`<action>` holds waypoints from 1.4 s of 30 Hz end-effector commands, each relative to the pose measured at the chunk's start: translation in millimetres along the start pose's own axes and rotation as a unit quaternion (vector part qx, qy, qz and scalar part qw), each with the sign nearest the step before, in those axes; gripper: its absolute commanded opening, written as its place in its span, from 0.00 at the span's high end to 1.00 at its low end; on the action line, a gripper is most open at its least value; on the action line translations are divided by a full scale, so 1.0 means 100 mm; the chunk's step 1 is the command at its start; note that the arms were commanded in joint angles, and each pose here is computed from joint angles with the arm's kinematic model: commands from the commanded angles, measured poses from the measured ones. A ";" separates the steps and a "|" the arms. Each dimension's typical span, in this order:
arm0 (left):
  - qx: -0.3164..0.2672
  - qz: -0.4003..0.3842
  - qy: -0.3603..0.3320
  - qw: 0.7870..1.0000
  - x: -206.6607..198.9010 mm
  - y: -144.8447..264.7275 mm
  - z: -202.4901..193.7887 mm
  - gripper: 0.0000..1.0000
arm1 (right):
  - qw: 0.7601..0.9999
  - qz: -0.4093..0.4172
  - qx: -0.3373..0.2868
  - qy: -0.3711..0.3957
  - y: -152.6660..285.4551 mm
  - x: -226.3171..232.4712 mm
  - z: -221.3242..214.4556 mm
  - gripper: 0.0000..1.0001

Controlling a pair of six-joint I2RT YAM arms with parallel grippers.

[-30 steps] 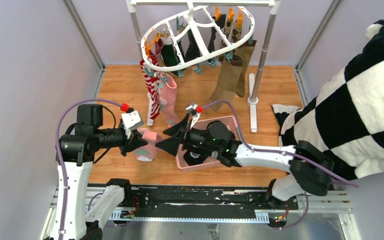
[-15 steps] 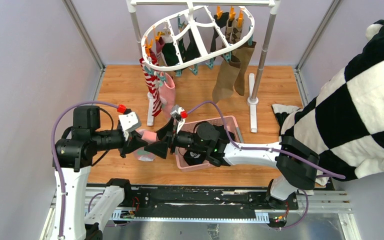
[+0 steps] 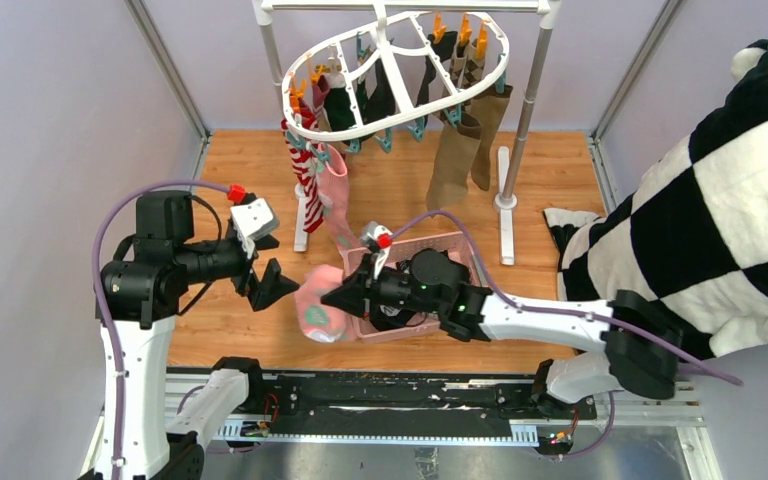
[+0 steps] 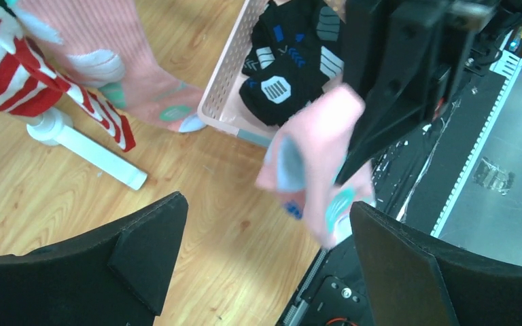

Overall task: Remove the socks clipped to the hanger
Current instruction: Place the sock in the bin.

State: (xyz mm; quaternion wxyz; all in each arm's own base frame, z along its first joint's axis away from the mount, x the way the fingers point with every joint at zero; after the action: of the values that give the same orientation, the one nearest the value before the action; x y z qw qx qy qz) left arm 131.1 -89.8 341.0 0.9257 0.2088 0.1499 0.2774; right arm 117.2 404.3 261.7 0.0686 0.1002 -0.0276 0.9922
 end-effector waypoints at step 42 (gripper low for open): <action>0.057 0.193 0.111 0.973 0.83 -0.25 -0.30 0.00 | 0.816 -0.496 0.281 -0.091 1.90 -1.75 -0.92 0.94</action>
State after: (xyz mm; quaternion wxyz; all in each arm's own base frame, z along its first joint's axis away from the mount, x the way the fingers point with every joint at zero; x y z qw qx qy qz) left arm 196.9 -51.2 284.7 0.8167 0.2619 0.2343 0.4578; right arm 236.5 217.7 158.9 0.4719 0.1950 0.2714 0.8158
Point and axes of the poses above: each gripper's point midway between its finger pads, its own y axis back along the fingers, its own x axis along the line the jaws close on, z = x × y, the point moved 4 cm from there along y, back along the fingers, and after that the axes turned 11 degrees about y, right-handed, at the moved point
